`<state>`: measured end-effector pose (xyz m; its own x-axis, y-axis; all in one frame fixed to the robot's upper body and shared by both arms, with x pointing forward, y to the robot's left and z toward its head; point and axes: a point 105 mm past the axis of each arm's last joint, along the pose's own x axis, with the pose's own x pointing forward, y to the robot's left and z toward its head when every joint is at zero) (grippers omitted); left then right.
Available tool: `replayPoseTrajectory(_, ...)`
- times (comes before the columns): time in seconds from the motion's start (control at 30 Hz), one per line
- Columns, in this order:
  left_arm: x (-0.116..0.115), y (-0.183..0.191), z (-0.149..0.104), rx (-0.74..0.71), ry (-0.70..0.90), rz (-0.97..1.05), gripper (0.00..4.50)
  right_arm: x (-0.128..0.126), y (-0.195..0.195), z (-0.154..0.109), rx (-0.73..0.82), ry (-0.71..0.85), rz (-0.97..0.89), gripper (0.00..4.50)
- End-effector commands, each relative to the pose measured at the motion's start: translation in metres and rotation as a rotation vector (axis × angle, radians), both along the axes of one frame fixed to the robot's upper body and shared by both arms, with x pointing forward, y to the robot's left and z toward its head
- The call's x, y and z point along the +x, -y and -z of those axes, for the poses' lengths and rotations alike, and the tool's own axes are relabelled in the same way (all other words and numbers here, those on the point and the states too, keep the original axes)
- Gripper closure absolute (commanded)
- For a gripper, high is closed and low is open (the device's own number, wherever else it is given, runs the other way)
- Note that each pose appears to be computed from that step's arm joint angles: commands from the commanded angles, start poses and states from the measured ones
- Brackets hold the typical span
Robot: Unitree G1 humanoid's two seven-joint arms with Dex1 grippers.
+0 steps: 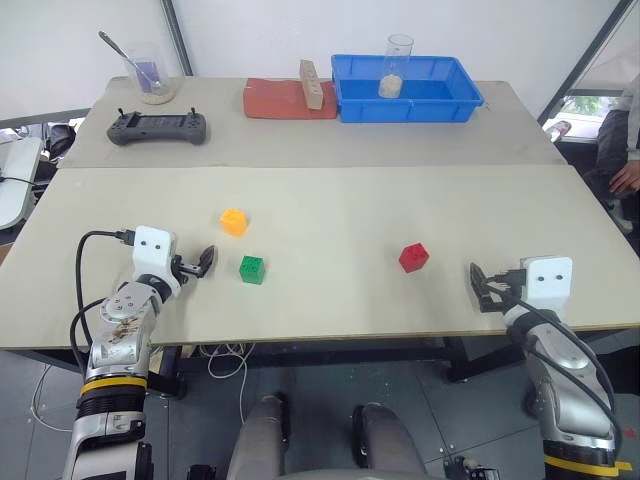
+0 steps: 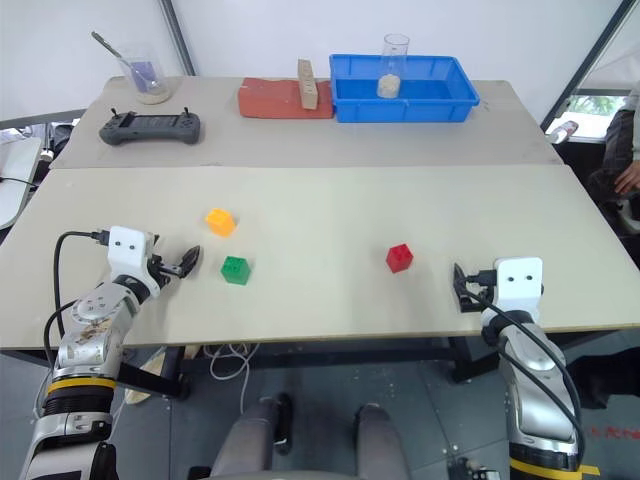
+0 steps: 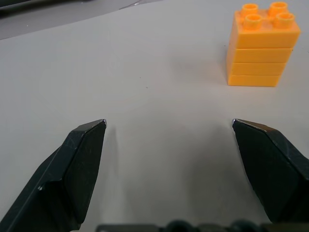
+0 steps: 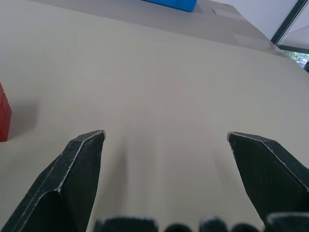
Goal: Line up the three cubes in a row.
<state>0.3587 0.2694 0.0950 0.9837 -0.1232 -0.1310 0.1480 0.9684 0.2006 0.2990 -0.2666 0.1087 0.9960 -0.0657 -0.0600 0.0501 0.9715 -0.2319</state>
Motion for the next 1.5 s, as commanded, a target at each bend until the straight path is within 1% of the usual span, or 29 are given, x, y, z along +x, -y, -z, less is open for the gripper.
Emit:
replayPoseTrajectory(0.03, -0.003, -0.004, -0.013, -0.01, 0.039, 0.013, 0.06, 0.0, -0.001, -0.018, -0.03, 0.057, -0.013, 0.0)
replayPoseTrajectory(0.1, -0.004, 0.0, -0.023, -0.05, 0.065, 0.063, 0.06, -0.001, -0.003, -0.021, -0.04, 0.057, -0.035, 0.0)
replayPoseTrajectory(0.17, -0.007, 0.011, -0.035, -0.053, 0.068, 0.185, 0.06, -0.002, -0.008, -0.023, -0.034, 0.053, -0.071, 0.0)
replayPoseTrajectory(0.37, -0.013, 0.049, -0.097, 0.005, 0.093, 0.569, 0.06, -0.011, -0.041, -0.031, 0.012, 0.018, -0.294, 0.0)
replayPoseTrajectory(0.43, -0.02, 0.072, -0.114, 0.017, 0.075, 0.735, 0.06, -0.015, -0.057, -0.031, 0.037, -0.002, -0.38, 0.0)
replayPoseTrajectory(0.53, -0.036, 0.11, -0.126, 0.046, 0.037, 0.987, 0.06, -0.015, -0.073, -0.028, 0.059, -0.03, -0.446, 0.0)
replayPoseTrajectory(0.67, -0.06, 0.151, -0.124, 0.125, -0.017, 1.279, 0.06, -0.004, -0.082, -0.019, 0.072, -0.042, -0.409, 0.0)
replayPoseTrajectory(0.73, -0.061, 0.162, -0.125, 0.148, -0.004, 1.346, 0.06, 0.002, -0.083, -0.013, 0.081, -0.049, -0.365, 0.0)
replayPoseTrajectory(0.87, -0.058, 0.173, -0.136, 0.123, 0.036, 1.394, 0.06, 0.011, -0.085, -0.005, 0.082, -0.032, -0.293, 0.0)
replayPoseTrajectory(1.03, -0.058, 0.175, -0.137, 0.124, 0.037, 1.418, 0.06, 0.021, -0.095, 0.004, 0.102, -0.025, -0.277, 0.0)
replayPoseTrajectory(1.2, -0.055, 0.171, -0.135, 0.13, 0.033, 1.412, 0.06, 0.033, -0.09, 0.005, 0.108, -0.001, -0.235, 0.0)
replayPoseTrajectory(1.3, -0.054, 0.17, -0.134, 0.132, 0.032, 1.408, 0.0, 0.038, -0.09, 0.002, 0.115, 0.024, -0.243, 0.81)
replayPoseTrajectory(1.5, -0.055, 0.167, -0.132, 0.118, 0.024, 1.388, 0.0, 0.037, -0.098, 0.001, 0.135, 0.038, -0.293, 2.87)
